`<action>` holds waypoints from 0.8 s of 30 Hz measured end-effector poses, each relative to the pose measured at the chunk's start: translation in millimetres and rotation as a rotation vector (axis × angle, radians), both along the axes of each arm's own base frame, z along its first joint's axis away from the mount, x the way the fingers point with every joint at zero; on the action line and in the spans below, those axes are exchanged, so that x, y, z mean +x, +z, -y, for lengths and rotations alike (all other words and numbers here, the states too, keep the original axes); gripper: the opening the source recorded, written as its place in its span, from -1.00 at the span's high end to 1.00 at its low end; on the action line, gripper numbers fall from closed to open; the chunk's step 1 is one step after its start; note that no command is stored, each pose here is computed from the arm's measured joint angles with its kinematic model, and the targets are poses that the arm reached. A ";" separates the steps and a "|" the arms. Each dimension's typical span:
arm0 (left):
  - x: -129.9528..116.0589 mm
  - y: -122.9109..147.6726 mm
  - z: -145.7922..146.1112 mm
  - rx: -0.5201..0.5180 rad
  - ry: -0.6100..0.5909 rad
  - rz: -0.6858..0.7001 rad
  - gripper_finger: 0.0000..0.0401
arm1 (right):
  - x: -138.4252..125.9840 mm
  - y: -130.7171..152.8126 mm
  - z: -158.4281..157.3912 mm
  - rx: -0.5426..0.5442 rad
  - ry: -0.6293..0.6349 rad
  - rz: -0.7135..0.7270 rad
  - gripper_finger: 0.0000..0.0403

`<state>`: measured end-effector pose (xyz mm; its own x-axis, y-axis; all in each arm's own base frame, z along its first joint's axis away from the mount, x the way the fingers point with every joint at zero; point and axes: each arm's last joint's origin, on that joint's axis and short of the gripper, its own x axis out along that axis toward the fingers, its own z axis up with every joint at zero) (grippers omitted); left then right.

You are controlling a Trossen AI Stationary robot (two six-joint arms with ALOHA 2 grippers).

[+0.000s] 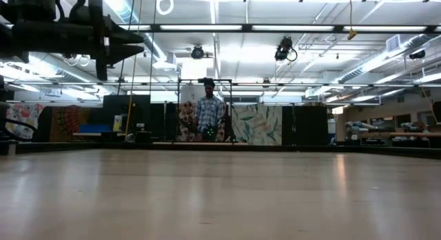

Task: Sort popcorn bags into baskets
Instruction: Put the red popcorn into the green bin, then return to Home Position

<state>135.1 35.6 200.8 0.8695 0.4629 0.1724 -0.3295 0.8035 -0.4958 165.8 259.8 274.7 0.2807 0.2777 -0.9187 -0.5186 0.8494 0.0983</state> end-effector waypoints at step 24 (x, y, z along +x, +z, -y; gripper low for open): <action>0.5 -3.4 -0.2 -0.131 -0.016 0.031 0.42 | -20.3 8.2 -5.5 0.106 -0.260 -0.064 0.02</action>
